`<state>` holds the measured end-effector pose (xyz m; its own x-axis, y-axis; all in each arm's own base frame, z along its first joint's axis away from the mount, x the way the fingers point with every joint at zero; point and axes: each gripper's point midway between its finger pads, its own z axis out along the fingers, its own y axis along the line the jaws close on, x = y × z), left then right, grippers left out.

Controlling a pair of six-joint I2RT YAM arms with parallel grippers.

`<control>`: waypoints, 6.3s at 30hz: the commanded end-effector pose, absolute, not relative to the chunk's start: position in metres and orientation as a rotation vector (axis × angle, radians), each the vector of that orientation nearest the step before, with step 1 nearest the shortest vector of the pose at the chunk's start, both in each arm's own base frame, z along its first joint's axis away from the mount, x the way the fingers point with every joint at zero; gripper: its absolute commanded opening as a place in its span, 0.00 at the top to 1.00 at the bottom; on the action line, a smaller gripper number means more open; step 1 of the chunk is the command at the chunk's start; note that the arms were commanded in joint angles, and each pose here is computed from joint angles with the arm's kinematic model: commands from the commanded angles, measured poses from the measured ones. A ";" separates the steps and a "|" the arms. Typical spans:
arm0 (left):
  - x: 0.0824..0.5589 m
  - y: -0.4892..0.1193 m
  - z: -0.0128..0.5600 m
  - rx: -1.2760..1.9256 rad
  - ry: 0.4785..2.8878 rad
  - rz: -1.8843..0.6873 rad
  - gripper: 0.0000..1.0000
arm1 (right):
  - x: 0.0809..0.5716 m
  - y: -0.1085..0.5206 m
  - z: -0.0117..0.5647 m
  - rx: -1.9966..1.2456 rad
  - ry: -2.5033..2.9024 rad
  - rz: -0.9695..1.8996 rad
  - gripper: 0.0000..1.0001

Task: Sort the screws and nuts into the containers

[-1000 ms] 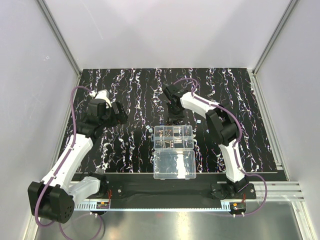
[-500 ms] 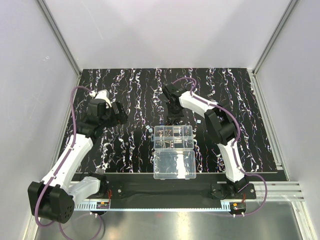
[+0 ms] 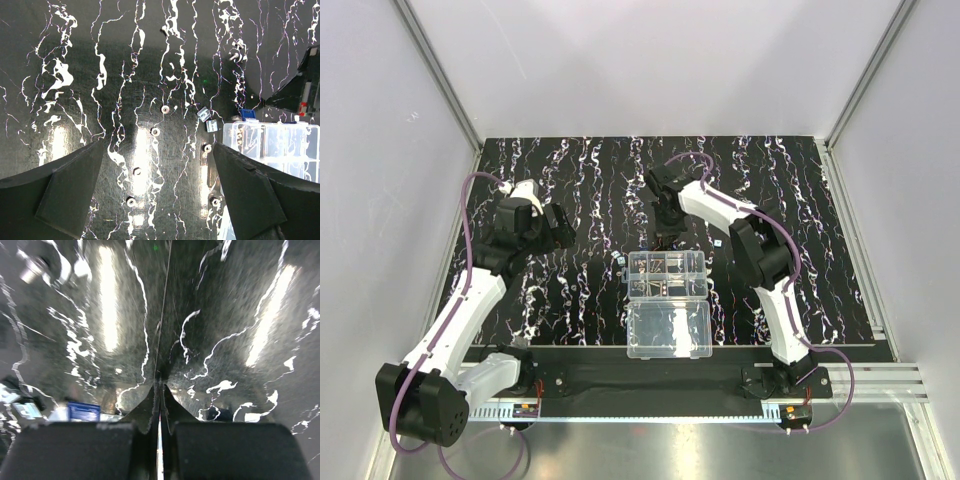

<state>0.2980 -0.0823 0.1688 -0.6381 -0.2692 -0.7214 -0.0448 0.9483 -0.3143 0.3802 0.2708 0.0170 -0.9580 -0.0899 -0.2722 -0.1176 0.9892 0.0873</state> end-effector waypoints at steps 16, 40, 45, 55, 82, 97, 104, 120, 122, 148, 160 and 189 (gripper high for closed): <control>0.310 -0.087 0.164 -0.205 2.262 -0.316 0.05 | 0.409 0.265 0.075 -0.196 2.711 0.220 1.00; 0.459 -0.253 0.076 0.320 2.472 -0.249 0.26 | 0.426 0.128 0.145 0.144 2.531 0.192 0.14; 0.473 -0.269 0.056 0.304 2.479 -0.232 0.26 | 0.424 0.123 0.142 0.147 2.539 0.175 0.11; 0.473 -0.275 0.019 0.289 2.510 -0.124 0.29 | 0.423 0.114 0.139 0.163 2.544 0.159 0.10; 0.467 -0.271 0.005 0.347 2.497 -0.115 0.82 | 0.424 0.114 0.132 0.168 2.571 0.160 0.13; 0.432 -0.278 0.100 0.356 2.398 -0.225 0.81 | 0.421 0.094 0.136 0.320 2.538 0.161 0.09; 0.371 -0.312 0.127 0.490 2.370 -0.326 0.81 | 0.407 0.086 0.122 0.424 2.538 0.210 0.04; 0.270 -0.375 0.101 0.761 2.366 -0.460 0.81 | 0.374 0.055 0.129 0.551 2.462 0.134 0.00; 0.275 -0.377 0.096 0.773 2.363 -0.436 0.81 | 0.374 0.055 0.131 0.547 2.461 0.133 0.00; 0.371 -0.278 0.178 0.304 2.283 -0.308 0.23 | 0.385 0.068 0.145 0.474 2.440 0.225 0.00; 0.444 -0.217 0.109 0.120 2.390 -0.200 0.30 | 0.392 0.072 0.129 0.428 2.502 0.224 0.00; 0.485 -0.225 0.040 -0.070 2.501 -0.144 0.40 | 0.401 0.074 0.109 0.388 2.560 0.203 0.00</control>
